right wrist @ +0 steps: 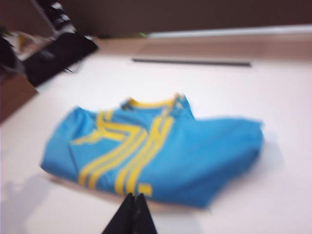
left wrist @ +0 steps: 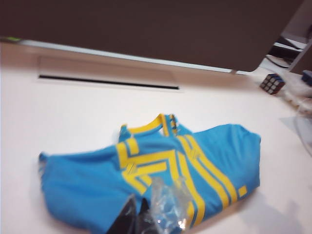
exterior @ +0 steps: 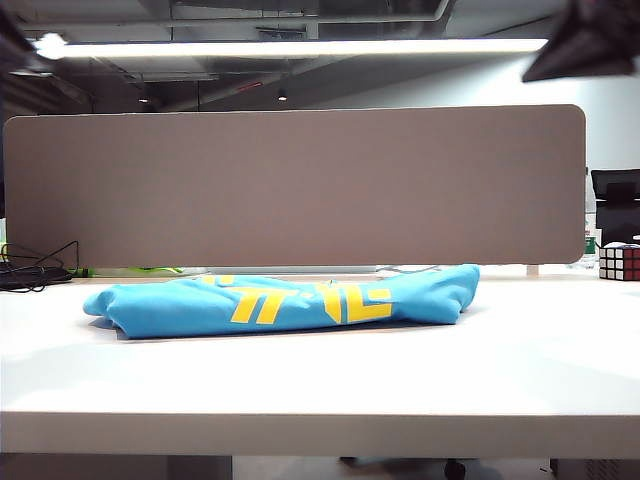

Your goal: Fold the bottom side of the soccer jersey horizontally towards the center, about one-third of the way, then fold the sleeve back towards the center, creating a straight line along the edge of the the soccer jersey, and finally fold the bottom of the soccer jersey up towards the top, creating a neat rectangle.

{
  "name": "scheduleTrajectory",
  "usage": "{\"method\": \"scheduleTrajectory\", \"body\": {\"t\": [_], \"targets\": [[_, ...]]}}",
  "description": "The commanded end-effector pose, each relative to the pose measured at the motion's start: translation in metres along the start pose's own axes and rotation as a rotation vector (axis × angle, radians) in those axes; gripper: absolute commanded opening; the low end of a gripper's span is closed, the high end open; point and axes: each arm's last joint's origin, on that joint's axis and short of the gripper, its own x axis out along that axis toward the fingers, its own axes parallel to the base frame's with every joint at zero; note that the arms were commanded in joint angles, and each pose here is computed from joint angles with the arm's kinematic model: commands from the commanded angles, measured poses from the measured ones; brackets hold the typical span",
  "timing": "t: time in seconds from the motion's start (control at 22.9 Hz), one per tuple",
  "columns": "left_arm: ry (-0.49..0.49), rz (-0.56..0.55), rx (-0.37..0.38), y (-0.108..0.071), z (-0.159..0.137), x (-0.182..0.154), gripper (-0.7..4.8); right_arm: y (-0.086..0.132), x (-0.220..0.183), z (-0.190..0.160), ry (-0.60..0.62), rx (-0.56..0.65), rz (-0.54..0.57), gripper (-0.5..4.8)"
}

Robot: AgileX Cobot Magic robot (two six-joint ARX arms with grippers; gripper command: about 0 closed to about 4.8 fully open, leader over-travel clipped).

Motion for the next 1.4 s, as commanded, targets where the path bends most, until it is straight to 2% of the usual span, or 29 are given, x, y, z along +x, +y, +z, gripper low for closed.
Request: {"method": "scheduleTrajectory", "body": {"t": [0.04,0.09,0.17,0.26,0.52,0.66,0.83,0.87,0.92,1.01,1.14,1.22,1.4], "targets": [[-0.068,0.095,0.025,-0.005,-0.028,-0.027,-0.04,0.005,-0.021,-0.029,-0.020,-0.018,-0.129,-0.06],[-0.094,0.116,0.031,-0.007,-0.042,-0.037,-0.04,0.006,-0.030,-0.045,-0.026,-0.018,-0.178,-0.06],[-0.139,0.136,0.015,-0.009,-0.062,-0.050,-0.04,0.009,-0.039,-0.065,-0.028,-0.033,-0.204,-0.06],[-0.178,0.126,0.031,-0.011,-0.075,-0.058,-0.04,0.012,-0.048,-0.078,-0.057,-0.058,-0.201,-0.06],[-0.268,0.098,0.072,-0.018,-0.087,-0.076,-0.03,0.023,-0.074,-0.105,-0.236,-0.132,-0.228,-0.06],[-0.294,0.012,0.103,-0.024,-0.086,-0.082,-0.03,0.027,-0.087,-0.119,-0.320,-0.156,-0.261,-0.06],[-0.253,0.010,0.087,-0.023,-0.091,-0.083,-0.04,0.029,-0.098,-0.132,-0.377,-0.158,-0.342,-0.06],[-0.195,0.018,0.046,-0.022,-0.097,-0.082,-0.04,0.028,-0.103,-0.138,-0.372,-0.141,-0.415,-0.06],[-0.171,0.028,0.037,-0.020,-0.100,-0.081,-0.03,0.027,-0.106,-0.145,-0.369,-0.125,-0.488,-0.06],[-0.165,0.040,0.086,-0.018,-0.105,-0.078,-0.04,0.026,-0.108,-0.151,-0.374,-0.125,-0.536,-0.06],[-0.174,0.048,0.202,-0.014,-0.112,-0.073,-0.04,0.023,-0.105,-0.155,-0.337,-0.148,-0.560,-0.06],[-0.205,0.045,0.220,-0.012,-0.115,-0.071,-0.04,0.022,-0.104,-0.156,-0.344,-0.156,-0.558,-0.06],[-0.328,0.023,0.259,-0.012,-0.115,-0.071,-0.04,0.023,-0.104,-0.153,-0.380,-0.175,-0.525,-0.06]]}}
